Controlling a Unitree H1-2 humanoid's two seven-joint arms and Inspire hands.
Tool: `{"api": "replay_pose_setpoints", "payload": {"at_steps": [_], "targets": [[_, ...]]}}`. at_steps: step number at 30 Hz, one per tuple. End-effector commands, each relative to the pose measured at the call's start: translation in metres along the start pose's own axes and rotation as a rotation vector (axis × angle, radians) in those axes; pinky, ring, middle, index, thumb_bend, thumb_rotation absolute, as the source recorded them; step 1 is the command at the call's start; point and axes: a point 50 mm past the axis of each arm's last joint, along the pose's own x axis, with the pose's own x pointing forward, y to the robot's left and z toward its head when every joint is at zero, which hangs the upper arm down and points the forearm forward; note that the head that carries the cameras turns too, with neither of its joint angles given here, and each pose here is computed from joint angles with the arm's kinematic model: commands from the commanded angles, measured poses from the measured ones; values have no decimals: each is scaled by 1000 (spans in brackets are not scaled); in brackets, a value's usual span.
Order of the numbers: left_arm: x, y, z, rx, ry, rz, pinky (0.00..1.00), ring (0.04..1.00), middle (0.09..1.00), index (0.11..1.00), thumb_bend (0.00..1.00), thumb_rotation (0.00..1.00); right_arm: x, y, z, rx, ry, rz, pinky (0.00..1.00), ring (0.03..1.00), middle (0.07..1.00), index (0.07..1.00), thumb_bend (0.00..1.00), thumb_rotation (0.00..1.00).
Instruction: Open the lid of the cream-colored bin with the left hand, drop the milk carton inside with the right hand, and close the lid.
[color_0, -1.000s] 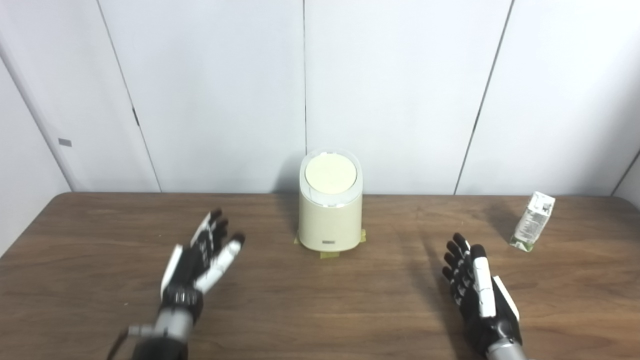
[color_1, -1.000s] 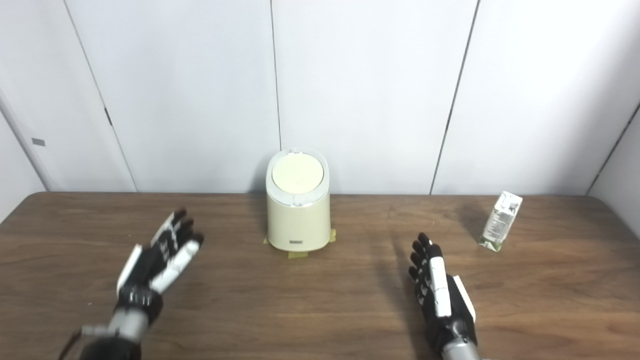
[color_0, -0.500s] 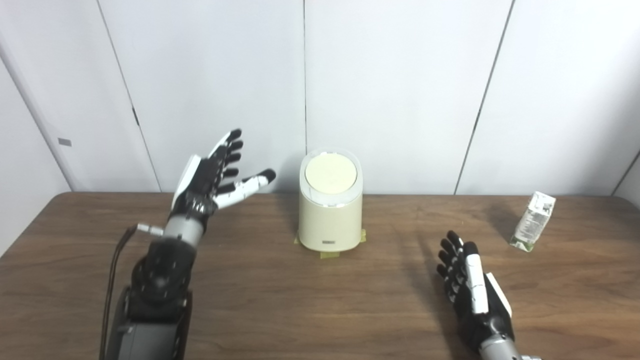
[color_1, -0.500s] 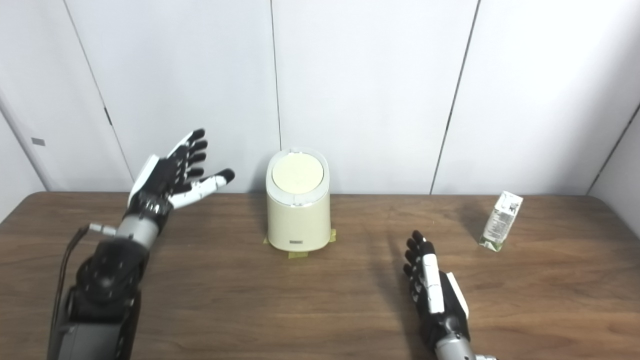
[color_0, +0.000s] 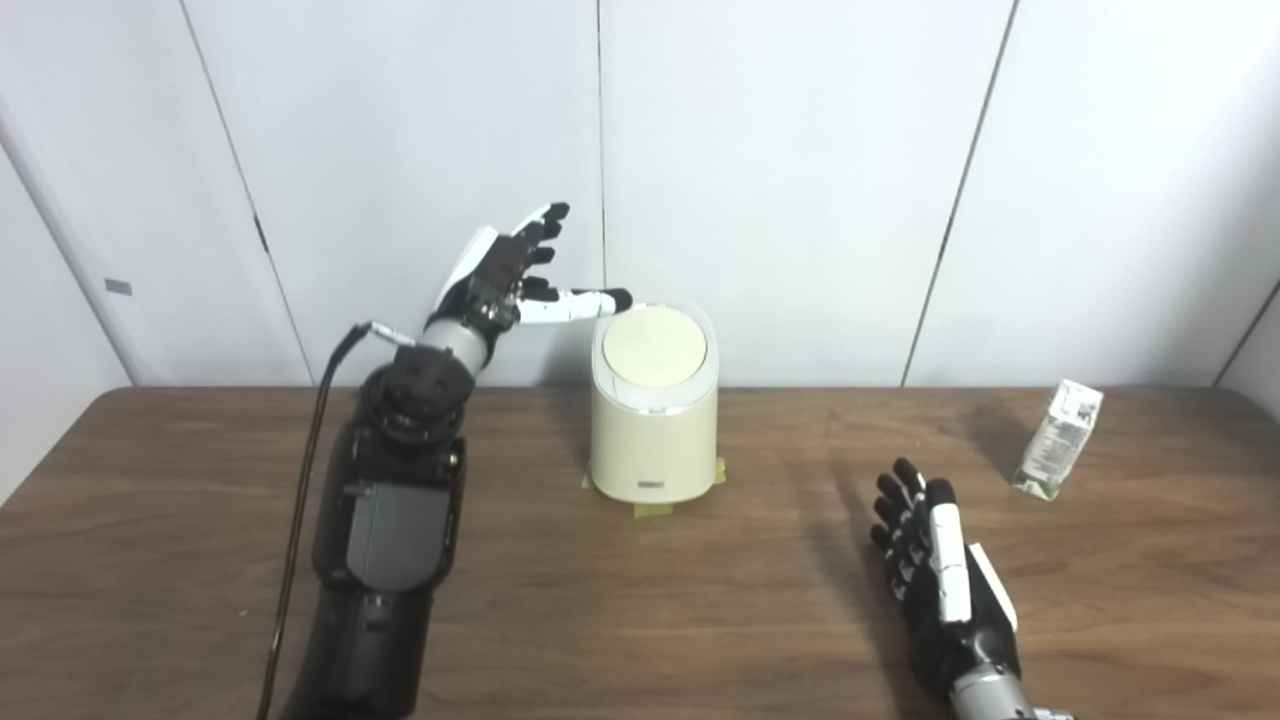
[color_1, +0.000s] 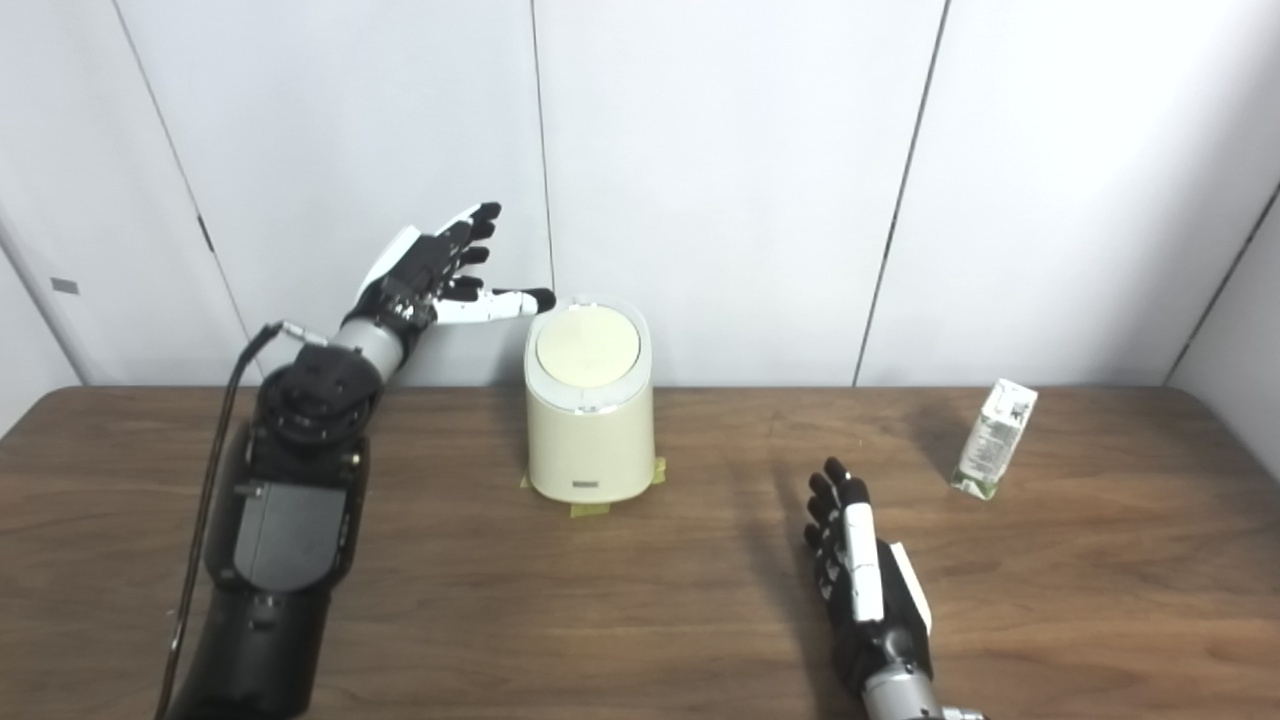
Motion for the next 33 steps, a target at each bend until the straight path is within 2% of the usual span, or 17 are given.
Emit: {"api": "replay_pose_setpoints", "payload": {"at_steps": [1, 4, 10, 15, 19, 26, 33], "targets": [[13, 15, 35, 72, -57, 38, 832, 929, 978, 976, 826, 162, 10, 7, 16, -5, -99, 34, 1000, 996, 982, 1000, 601, 1000], [22, 11, 41, 129, -48, 51, 795, 932, 973, 973, 839, 128, 10, 7, 16, -6, -105, 38, 1000, 998, 981, 1000, 590, 1000], [34, 6, 49, 241, -72, 60, 786, 935, 961, 956, 850, 93, 10, 10, 18, -5, -111, 33, 1000, 993, 980, 1000, 588, 1000], [42, 2, 55, 345, -85, 58, 799, 950, 996, 984, 880, 7, 11, 12, 19, -6, -115, 24, 1000, 992, 974, 1000, 579, 1000], [46, 0, 59, 385, -87, 52, 754, 948, 1000, 975, 885, 7, 12, 14, 21, -4, -115, 19, 1000, 991, 971, 1000, 579, 1000], [44, -6, 57, 447, -113, 23, 761, 949, 1000, 991, 883, 19, 14, 16, 21, -8, -114, 18, 1000, 987, 968, 1000, 577, 1000], [41, -6, 50, 502, -123, 12, 759, 917, 962, 949, 903, 60, 14, 16, 21, -11, -119, 24, 1000, 992, 976, 1000, 571, 1000]]}}
